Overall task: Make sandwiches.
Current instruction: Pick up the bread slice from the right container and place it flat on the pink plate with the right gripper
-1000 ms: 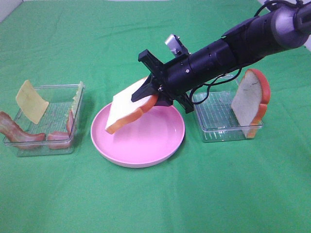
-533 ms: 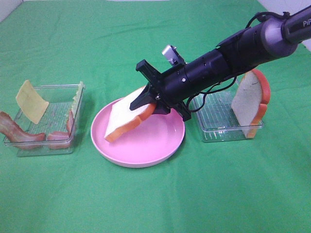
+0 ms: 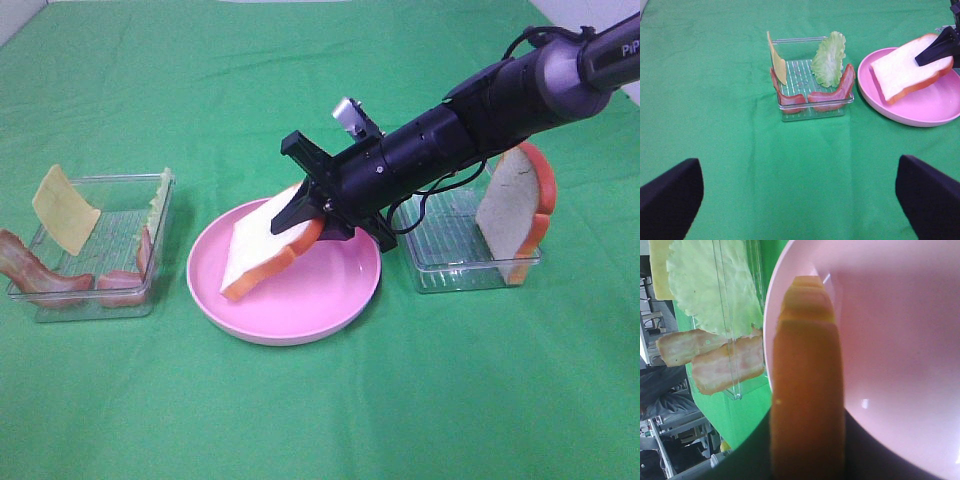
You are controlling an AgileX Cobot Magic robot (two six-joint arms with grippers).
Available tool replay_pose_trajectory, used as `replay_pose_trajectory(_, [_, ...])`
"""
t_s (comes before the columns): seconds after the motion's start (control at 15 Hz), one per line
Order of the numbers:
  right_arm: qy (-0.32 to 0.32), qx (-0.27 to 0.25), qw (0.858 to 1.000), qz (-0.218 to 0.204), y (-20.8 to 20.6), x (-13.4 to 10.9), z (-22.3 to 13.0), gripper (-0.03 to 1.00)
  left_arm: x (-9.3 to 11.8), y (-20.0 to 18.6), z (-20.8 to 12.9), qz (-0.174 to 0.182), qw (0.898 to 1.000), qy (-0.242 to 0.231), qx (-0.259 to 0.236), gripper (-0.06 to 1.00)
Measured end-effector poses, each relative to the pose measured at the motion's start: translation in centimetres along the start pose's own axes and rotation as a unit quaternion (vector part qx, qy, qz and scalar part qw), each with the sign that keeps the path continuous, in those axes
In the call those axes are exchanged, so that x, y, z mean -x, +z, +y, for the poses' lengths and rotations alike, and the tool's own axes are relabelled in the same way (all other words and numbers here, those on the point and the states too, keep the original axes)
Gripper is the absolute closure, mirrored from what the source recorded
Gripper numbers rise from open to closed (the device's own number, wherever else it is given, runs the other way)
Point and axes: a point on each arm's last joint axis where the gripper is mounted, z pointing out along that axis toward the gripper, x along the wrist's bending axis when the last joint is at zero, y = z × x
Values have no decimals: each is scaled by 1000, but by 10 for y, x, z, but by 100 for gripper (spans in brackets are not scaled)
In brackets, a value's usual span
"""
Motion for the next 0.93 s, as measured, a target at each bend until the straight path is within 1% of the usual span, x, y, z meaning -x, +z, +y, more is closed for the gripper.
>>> replay_pose_trajectory(0.2, [0,0,1000,0,0,0,0,73,0,0,0,0,1000,0,0,-3])
replay_pose_trajectory(0.27, [-3,-1,1000,-3,0,1,0,70,0,0,0,0,1000,0,0,-3])
replay_pose_trajectory(0.33, [-6,-3,1000,-6,0,1,-1,66,0,0,0,0,1000,0,0,-3])
replay_pose_trajectory(0.47, [-15,-8,1000,-16,0,3,-1,51,0,0,0,0,1000,0,0,-3])
replay_pose_trajectory(0.67, [-18,-9,1000,-18,0,3,-2,37,0,0,0,0,1000,0,0,-3])
replay_pose_trajectory(0.87, [-33,-13,999,-32,-2,4,-3,34,0,0,0,0,1000,0,0,-3])
replay_pose_trajectory(0.93, [-47,-7,998,-50,-9,0,-3,33,0,0,0,0,1000,0,0,-3])
